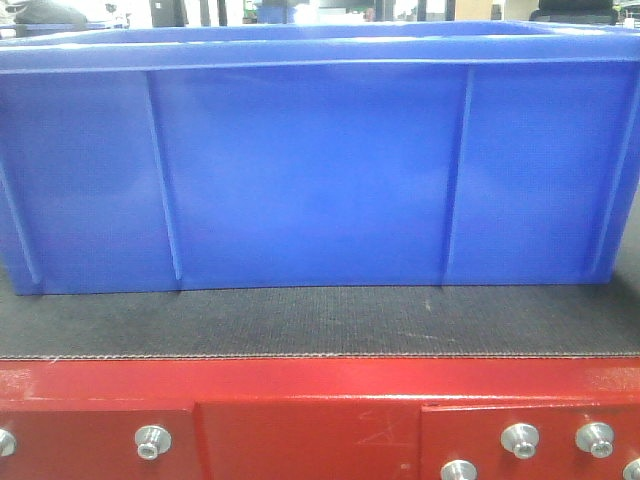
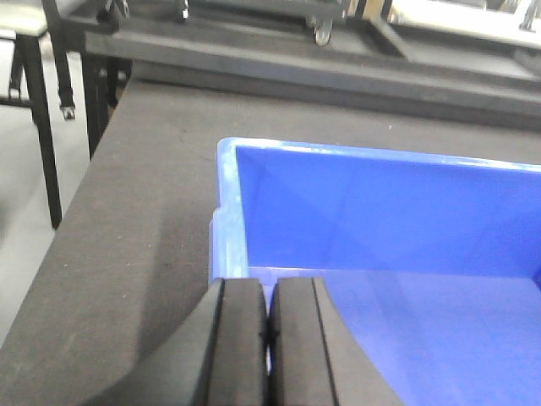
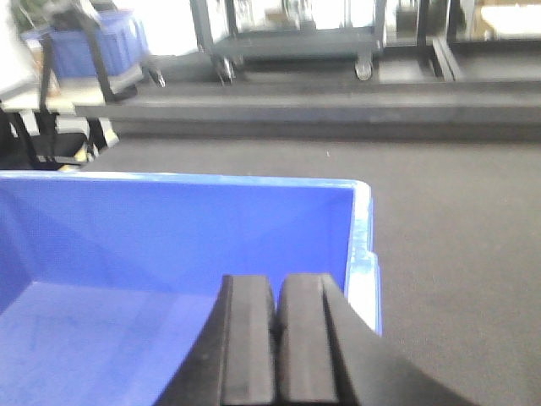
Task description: Move blue bin to conveyor side
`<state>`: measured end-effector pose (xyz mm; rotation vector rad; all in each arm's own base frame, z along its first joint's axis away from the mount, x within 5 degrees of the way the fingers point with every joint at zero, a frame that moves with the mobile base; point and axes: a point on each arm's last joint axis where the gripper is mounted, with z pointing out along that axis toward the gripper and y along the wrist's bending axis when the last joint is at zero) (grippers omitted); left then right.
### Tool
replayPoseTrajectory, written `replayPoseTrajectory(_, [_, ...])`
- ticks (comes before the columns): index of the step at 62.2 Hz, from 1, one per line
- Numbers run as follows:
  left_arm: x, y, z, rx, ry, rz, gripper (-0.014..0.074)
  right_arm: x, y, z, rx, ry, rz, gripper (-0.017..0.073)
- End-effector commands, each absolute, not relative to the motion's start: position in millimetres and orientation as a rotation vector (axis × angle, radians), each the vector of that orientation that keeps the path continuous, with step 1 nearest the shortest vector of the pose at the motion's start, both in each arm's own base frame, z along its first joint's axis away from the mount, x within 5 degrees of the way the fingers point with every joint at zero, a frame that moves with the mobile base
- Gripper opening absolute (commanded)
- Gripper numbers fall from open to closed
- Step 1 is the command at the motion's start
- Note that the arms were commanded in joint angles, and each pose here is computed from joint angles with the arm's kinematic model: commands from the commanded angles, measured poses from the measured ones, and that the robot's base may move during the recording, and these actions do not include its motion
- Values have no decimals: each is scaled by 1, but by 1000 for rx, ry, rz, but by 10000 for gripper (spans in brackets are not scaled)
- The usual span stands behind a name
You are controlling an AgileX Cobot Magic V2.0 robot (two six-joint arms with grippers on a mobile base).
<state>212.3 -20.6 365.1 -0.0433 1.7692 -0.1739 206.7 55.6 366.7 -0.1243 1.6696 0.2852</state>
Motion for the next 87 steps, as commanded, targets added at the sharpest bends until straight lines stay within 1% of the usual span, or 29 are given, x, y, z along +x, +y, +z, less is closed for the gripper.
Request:
replayPoseTrajectory(1, [191, -20, 357, -45, 1684, -195, -12, 189, 52, 365, -135, 1591, 287, -81])
replayPoseTrajectory(13, [146, -15, 326, -44, 1650, -198, -12, 153, 42, 343, -186, 1560, 247, -81])
replayPoseTrajectory(22, [117, -12, 311, -43, 1606, -202, -12, 127, 35, 330, -181, 1524, 249, -72])
replayPoseTrajectory(37, [85, -9, 290, -40, 1555, -203, -12, 92, 26, 311, -173, 1454, 254, 31])
replayPoseTrajectory(42, [77, -8, 287, -40, 1523, -206, -12, 84, 24, 309, -169, 1424, 256, 43])
replayPoseTrajectory(48, [71, -7, 288, -39, 1487, -208, -12, 75, 21, 310, -164, 1401, 255, 41])
replayPoseTrajectory(51, [68, -7, 290, -38, 1470, -209, -12, 72, 20, 310, -162, 1404, 253, 17])
replayPoseTrajectory(58, [62, -6, 292, -37, 1436, -212, -12, 70, 19, 307, -160, 1434, 246, -102])
replayPoseTrajectory(63, [58, -6, 293, -37, 1412, -213, -12, 70, 18, 306, -159, 1447, 243, -79])
replayPoseTrajectory(87, [52, -5, 296, -36, 1371, -216, -12, 70, 18, 306, -159, 1446, 243, -78])
